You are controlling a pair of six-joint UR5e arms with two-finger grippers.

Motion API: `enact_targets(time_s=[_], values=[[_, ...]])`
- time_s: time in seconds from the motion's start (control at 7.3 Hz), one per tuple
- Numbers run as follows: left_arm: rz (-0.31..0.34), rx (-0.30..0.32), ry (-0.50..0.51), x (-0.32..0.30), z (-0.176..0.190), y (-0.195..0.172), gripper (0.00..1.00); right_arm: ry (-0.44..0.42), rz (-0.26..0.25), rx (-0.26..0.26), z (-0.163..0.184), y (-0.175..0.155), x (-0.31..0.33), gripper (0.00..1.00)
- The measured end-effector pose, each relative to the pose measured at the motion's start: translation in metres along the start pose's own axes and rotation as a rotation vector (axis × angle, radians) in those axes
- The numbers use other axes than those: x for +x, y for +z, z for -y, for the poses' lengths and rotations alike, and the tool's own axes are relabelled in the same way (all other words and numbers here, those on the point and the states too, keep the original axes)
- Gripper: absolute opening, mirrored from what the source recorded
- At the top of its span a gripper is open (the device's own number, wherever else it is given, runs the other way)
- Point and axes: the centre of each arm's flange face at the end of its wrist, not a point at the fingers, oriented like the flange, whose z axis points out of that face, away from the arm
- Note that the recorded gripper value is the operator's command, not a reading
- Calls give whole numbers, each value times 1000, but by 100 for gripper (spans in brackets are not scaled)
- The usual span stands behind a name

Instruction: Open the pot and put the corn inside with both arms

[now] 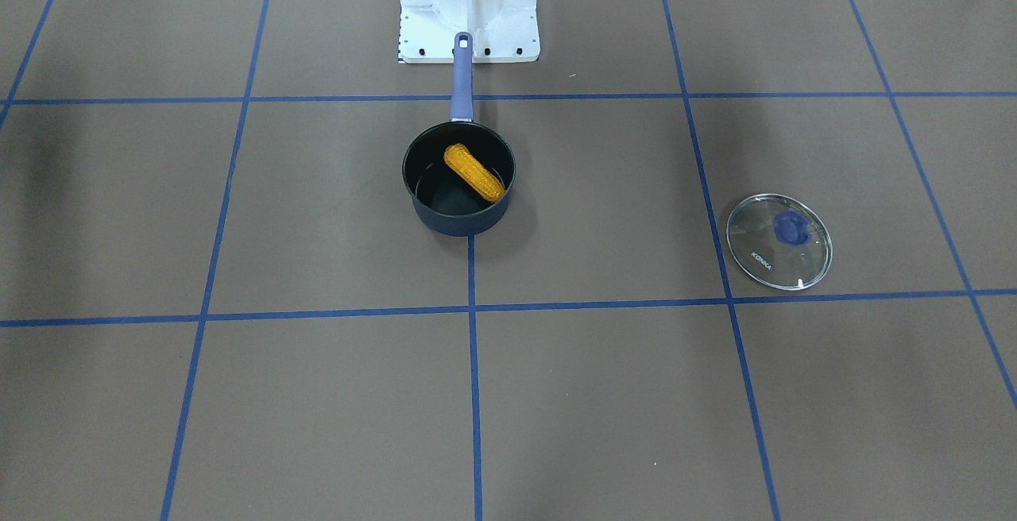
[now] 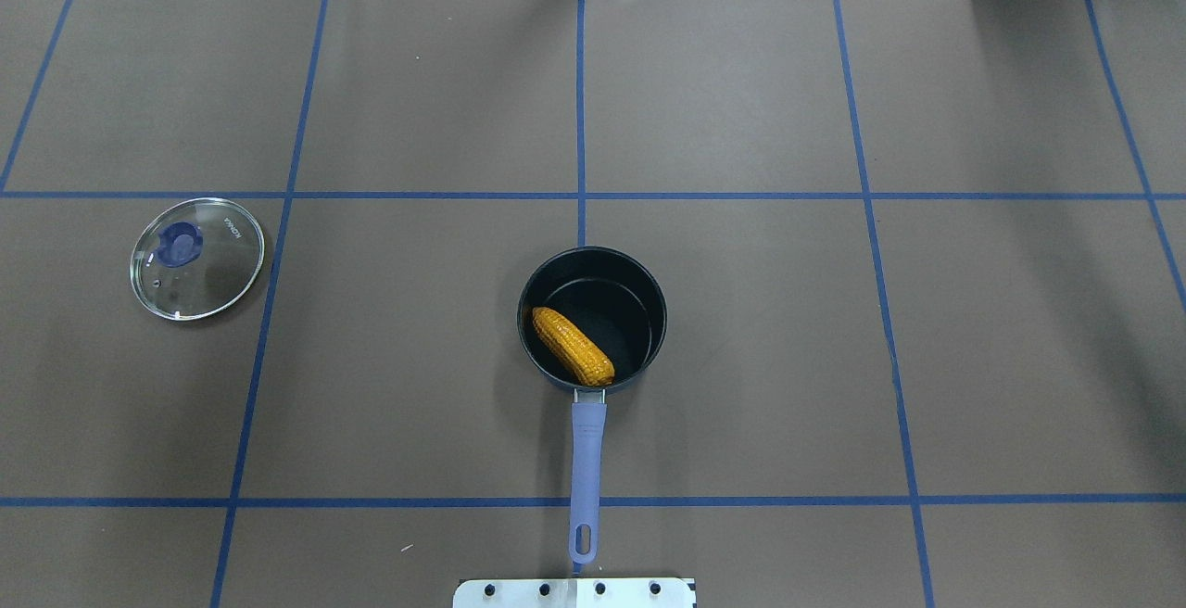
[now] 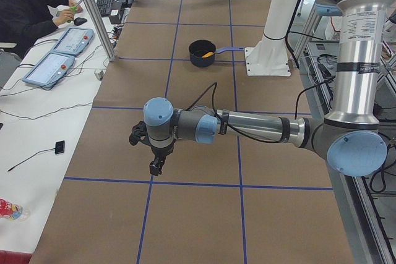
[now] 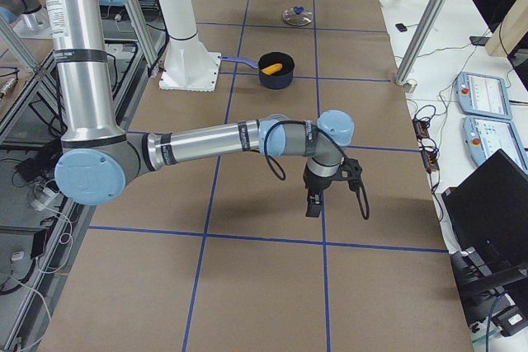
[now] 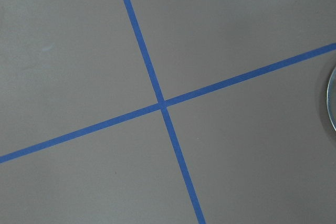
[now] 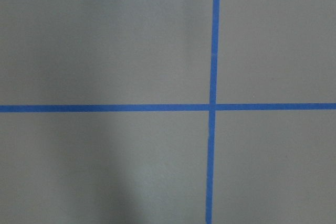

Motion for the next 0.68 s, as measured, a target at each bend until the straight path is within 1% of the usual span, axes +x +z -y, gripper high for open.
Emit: enact_targets(time_s=[0.14,0.27,0.68], values=[[0,-1,-3,-1,0,0,99,-6,11,21,-20,14,17,100],[1,-3,-10,-2,-1,1,99,-7,16,30,-29,20,25,100],[3,-3,-55,-2,-1,1,99,-8,20,35,-35,24,28,100]])
